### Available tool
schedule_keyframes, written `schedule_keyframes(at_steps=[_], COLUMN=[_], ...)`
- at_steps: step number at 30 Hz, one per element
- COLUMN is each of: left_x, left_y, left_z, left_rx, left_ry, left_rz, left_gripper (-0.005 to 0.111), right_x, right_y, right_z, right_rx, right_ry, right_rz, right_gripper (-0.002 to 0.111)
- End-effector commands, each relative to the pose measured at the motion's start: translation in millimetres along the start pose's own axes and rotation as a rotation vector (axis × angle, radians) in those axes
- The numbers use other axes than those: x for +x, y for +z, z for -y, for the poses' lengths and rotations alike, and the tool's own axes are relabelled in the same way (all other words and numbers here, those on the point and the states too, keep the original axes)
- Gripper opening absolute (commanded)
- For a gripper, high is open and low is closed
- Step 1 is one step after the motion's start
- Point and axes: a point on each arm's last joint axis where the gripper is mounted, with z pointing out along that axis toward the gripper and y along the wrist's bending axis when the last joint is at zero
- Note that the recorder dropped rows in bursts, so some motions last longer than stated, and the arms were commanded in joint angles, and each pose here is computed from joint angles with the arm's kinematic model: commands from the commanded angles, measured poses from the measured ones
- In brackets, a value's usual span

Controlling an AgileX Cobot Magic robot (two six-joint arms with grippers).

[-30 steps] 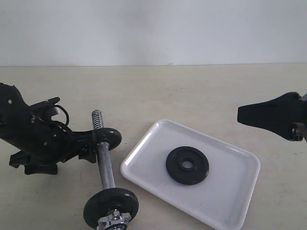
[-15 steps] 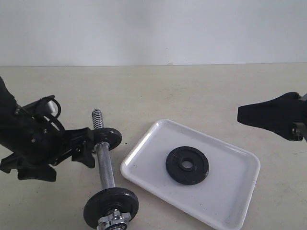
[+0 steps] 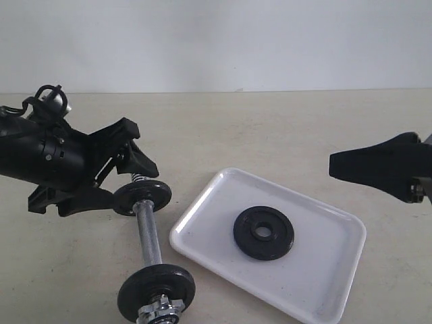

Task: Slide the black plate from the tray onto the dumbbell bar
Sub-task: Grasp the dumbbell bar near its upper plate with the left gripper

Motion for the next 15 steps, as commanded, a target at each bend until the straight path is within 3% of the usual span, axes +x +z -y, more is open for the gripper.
schedule_keyframes(at_steps=[1,15], left_x=[-2,12], left_y=[0,53], left_z=[0.9,-14.8], left_rx=[0.004,-0.111], left_ry=[0.001,-0.003], left_rz=[0.030,-0.052], left_gripper=[0.071,0.071], right_x=[0,1], right_y=[0,0], right_z=[-1,-2], right_rx=[-0.014,-0.023], right_ry=[0.005,0.005], right_rz=[-0.003,-0.007], right_gripper=[0.000,0.000])
